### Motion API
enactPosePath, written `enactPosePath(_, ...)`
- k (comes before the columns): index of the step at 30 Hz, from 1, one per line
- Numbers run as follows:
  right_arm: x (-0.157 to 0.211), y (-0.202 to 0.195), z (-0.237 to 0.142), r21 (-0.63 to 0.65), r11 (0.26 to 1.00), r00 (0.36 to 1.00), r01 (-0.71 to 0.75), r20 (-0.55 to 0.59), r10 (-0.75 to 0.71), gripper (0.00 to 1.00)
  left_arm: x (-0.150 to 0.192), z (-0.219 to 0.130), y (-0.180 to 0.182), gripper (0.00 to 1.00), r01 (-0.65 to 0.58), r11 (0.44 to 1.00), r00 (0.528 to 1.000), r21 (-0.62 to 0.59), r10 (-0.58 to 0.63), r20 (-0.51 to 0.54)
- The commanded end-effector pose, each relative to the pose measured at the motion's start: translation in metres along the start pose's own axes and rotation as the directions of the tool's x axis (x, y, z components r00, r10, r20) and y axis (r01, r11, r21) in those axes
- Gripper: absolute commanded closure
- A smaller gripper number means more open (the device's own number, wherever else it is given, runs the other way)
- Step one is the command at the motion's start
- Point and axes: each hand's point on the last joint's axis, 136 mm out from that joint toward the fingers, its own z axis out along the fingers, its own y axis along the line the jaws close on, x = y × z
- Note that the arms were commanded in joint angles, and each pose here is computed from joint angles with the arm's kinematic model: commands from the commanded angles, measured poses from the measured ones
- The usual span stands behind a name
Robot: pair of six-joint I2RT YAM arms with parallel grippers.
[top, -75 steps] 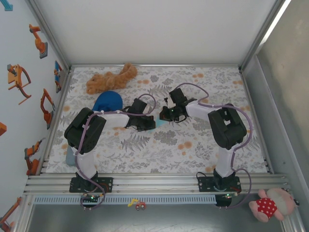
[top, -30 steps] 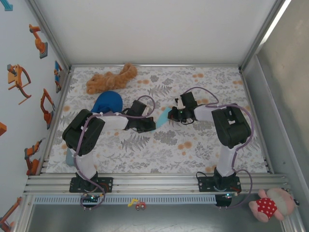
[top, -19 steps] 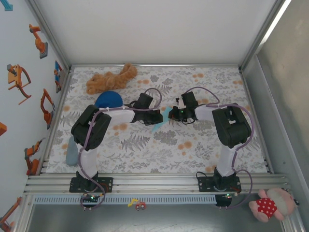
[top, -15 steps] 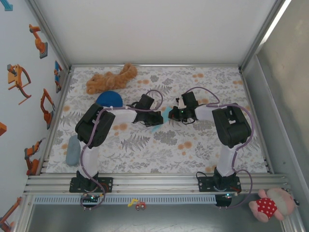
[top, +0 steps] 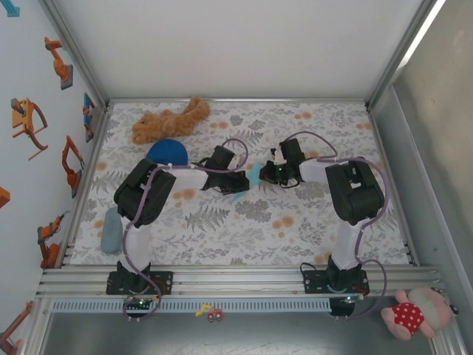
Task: Fold a paper plane with a square sheet of paper (pick it up from the middle)
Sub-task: Fold the wing for the fifth time at the center of the table.
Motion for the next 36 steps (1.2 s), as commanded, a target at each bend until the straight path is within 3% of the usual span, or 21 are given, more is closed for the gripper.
enactPosePath(1, -0.028, -0.035, -0.008, 0.104, 0.994, 0.997, -0.037, 0.076, 0.029, 1.00, 0.042, -0.001, 0.050, 0.96, 0.091, 0.984, 0.988, -0.154, -0.108, -0.108)
enactPosePath(10, -0.057, -0.071, -0.030, 0.129, 0.983, 0.982, -0.128, 0.152, 0.108, 1.00, 0.043, 0.002, 0.049, 0.96, 0.098, 0.985, 0.986, -0.141, -0.115, -0.118)
enactPosePath(15, -0.074, -0.044, -0.061, 0.113, 0.991, 0.977, -0.073, 0.207, 0.048, 1.00, 0.038, 0.001, 0.044, 0.96, 0.089, 0.987, 0.988, -0.132, -0.105, -0.114)
enactPosePath(19, -0.064, -0.021, -0.073, 0.074, 0.997, 0.981, -0.036, 0.191, 0.021, 1.00, 0.034, 0.001, 0.040, 0.96, 0.085, 0.989, 0.989, -0.124, -0.099, -0.106)
enactPosePath(28, -0.009, 0.039, -0.020, -0.047, 0.998, 0.999, 0.038, 0.010, -0.038, 1.00, 0.027, -0.003, 0.028, 0.95, 0.078, 0.993, 0.992, -0.085, -0.085, -0.088)
enactPosePath(36, 0.006, 0.020, 0.012, -0.028, 1.000, 0.998, 0.002, -0.056, -0.004, 1.00, 0.029, -0.007, 0.025, 0.93, 0.076, 0.994, 0.992, -0.078, -0.083, -0.091)
